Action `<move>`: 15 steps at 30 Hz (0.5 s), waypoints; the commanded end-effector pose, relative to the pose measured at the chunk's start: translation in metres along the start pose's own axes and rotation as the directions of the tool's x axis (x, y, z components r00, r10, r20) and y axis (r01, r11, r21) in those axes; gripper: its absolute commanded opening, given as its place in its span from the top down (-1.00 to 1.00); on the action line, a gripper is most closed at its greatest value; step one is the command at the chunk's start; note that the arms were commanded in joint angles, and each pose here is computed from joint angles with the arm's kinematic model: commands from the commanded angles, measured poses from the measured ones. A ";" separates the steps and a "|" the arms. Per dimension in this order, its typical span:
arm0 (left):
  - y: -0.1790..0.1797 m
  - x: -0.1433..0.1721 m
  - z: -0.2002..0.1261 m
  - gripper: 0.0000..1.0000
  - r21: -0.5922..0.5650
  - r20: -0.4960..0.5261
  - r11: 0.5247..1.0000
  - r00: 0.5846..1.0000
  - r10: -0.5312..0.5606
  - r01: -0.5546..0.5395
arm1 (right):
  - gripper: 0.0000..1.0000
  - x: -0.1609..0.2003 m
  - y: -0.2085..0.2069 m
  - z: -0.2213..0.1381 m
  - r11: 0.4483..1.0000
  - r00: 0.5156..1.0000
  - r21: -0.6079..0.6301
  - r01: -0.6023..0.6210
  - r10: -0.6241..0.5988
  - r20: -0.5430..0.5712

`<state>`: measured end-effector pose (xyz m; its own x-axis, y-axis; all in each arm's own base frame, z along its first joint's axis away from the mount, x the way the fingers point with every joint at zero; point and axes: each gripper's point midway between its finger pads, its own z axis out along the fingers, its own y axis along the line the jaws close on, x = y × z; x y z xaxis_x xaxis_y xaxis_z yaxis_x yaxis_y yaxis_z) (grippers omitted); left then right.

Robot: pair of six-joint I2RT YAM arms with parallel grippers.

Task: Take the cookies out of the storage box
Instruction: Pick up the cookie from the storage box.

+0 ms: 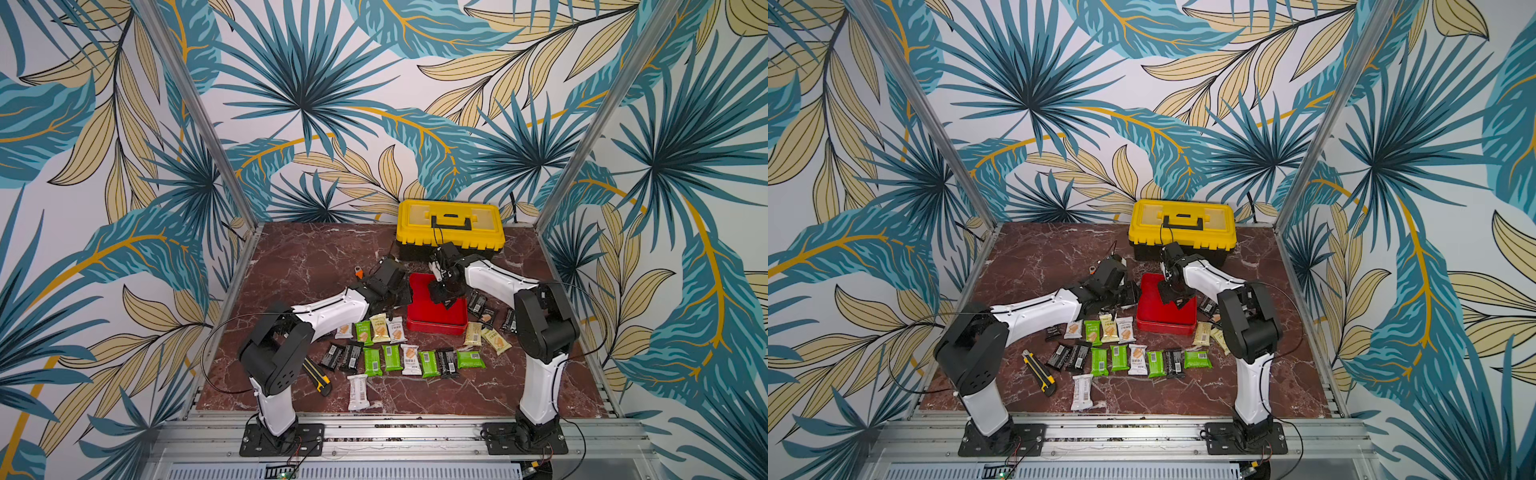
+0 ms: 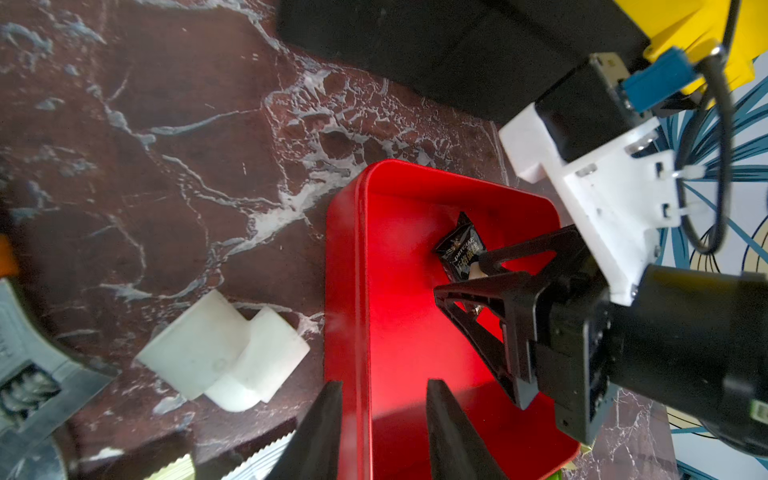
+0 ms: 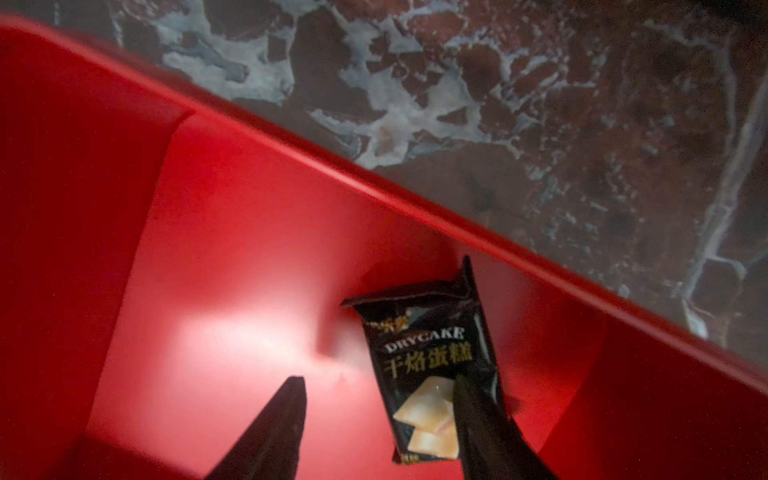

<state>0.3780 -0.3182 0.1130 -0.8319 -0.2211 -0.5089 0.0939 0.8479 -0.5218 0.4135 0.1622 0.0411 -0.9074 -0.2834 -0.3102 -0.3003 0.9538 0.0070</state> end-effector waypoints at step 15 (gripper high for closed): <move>0.004 -0.002 -0.008 0.22 0.012 0.023 1.000 1.000 -0.001 0.000 | -0.41 0.014 -0.012 -0.007 0.992 0.997 0.116 0.047 -0.039 -0.068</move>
<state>0.3776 -0.3164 0.1098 -0.8323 -0.2222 -0.5078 0.0910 0.8489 -0.5207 0.4060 0.1519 0.0558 -0.9002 -0.3155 -0.3003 -0.3021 0.9489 -0.0914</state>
